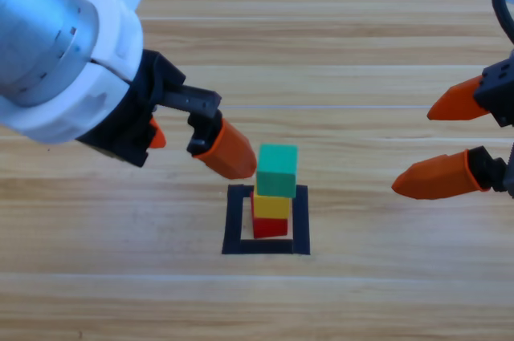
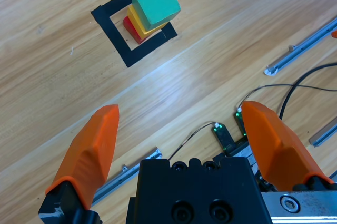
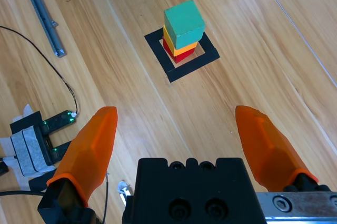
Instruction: Stack the blocks in the rectangular block: red at the bottom, yellow in the middle, green on top
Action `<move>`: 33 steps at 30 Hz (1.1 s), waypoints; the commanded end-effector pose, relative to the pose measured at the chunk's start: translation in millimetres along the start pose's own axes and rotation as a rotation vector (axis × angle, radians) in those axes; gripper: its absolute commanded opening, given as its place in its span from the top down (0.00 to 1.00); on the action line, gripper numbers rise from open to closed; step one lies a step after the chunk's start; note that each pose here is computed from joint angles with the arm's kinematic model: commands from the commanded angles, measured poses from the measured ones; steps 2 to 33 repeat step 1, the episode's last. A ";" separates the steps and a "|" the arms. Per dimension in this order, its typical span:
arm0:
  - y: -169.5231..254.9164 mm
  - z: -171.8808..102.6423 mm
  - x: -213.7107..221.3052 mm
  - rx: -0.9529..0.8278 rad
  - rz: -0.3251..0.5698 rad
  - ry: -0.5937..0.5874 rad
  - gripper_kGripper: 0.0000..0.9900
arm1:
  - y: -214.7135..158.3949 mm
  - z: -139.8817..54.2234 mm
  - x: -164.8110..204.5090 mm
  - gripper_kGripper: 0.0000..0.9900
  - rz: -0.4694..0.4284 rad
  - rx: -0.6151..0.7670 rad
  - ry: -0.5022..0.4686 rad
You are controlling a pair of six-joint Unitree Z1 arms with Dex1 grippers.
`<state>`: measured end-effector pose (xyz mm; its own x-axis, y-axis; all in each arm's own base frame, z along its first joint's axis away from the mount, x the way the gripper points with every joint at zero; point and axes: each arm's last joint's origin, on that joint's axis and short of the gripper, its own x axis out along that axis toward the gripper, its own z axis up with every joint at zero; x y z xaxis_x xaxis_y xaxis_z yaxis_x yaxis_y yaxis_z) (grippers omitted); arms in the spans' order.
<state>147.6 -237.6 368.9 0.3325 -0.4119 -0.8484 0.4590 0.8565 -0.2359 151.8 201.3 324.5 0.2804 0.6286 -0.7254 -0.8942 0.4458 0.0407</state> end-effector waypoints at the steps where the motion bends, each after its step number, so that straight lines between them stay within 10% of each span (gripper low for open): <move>1: -4.8 -3.6 7.8 0.002 0.013 0.012 0.00 | 3.9 -3.9 7.3 0.00 0.033 -0.006 0.038; 33: -4.8 -3.6 7.8 0.002 0.013 0.012 0.00 | 3.9 -3.9 7.3 0.00 0.033 -0.006 0.038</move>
